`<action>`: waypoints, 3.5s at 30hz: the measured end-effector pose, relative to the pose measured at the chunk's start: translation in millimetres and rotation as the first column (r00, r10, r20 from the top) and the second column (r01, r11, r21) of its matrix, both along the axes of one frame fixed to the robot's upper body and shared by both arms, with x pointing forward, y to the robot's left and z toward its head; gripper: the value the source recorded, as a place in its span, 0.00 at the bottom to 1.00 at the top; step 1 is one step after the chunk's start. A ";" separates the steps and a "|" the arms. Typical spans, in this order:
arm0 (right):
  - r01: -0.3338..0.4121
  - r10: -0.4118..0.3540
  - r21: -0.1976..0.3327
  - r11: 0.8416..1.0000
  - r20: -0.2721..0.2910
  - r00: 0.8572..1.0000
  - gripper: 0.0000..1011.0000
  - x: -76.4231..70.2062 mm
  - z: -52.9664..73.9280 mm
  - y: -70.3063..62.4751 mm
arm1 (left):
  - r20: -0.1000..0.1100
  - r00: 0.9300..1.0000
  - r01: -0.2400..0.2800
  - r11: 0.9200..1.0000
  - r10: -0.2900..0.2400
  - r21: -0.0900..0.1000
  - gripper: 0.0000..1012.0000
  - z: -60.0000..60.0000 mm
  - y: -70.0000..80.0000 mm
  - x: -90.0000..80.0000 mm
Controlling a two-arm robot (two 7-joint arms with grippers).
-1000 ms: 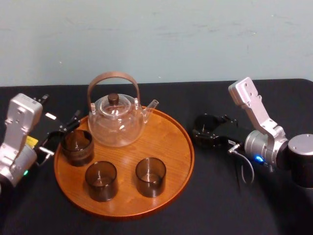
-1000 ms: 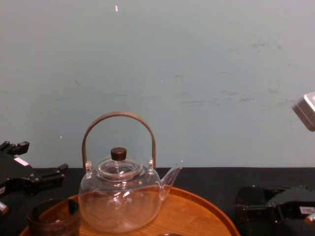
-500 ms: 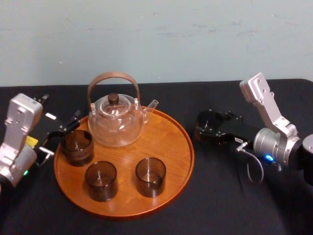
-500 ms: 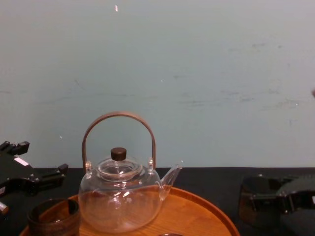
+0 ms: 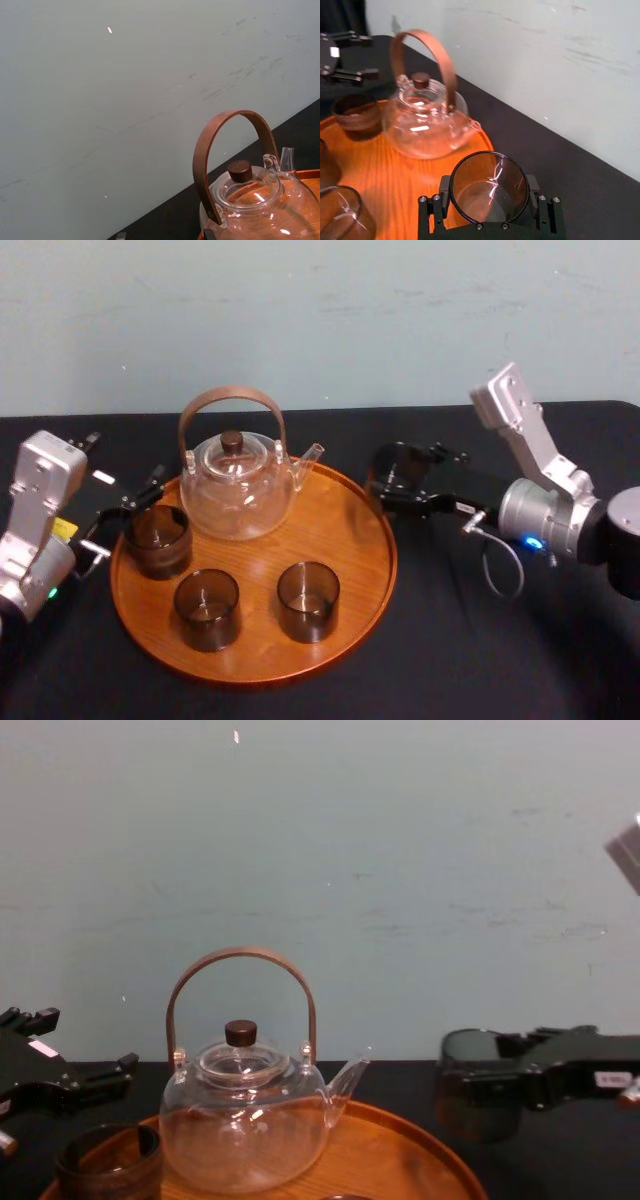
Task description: Pick up the glass from the table and place it on the tray.
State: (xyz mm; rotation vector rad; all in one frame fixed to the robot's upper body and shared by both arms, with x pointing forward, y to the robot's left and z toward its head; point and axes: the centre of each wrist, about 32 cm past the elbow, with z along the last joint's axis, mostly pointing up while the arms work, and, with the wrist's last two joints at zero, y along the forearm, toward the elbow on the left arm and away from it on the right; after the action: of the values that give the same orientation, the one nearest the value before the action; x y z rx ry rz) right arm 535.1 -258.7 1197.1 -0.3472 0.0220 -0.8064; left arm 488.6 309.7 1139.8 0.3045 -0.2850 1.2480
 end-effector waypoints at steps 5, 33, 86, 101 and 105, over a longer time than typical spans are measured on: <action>-0.047 0.047 -0.005 0.999 0.002 0.999 0.90 5.8 0.9 12.2 | 0.000 1.000 0.000 1.000 0.000 0.000 0.99 0.0 0.0 0.0; -0.169 0.168 -0.026 0.985 -0.048 0.985 0.90 23.1 -18.7 44.8 | 0.000 1.000 0.000 1.000 0.000 0.000 0.99 0.0 0.0 0.0; -0.158 0.154 -0.034 0.987 -0.095 0.983 0.99 28.7 -37.5 42.5 | 0.000 1.000 0.000 1.000 0.000 0.000 0.99 0.0 0.0 0.0; -0.159 0.156 -0.020 0.987 -0.095 0.983 0.99 23.6 -36.8 35.0 | 0.000 1.000 0.000 1.000 0.000 0.000 0.99 0.0 0.0 0.0; -0.154 0.152 -0.008 0.988 -0.093 0.984 0.99 15.7 -35.7 25.3 | 0.000 1.000 0.000 1.000 0.000 0.000 0.99 0.0 0.0 0.0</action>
State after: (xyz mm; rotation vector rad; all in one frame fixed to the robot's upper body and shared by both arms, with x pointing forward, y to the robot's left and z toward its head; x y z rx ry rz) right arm 550.9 -233.4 1161.4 -0.3954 0.0745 -0.6385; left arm 488.6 309.6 1139.8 0.3044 -0.2850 1.2479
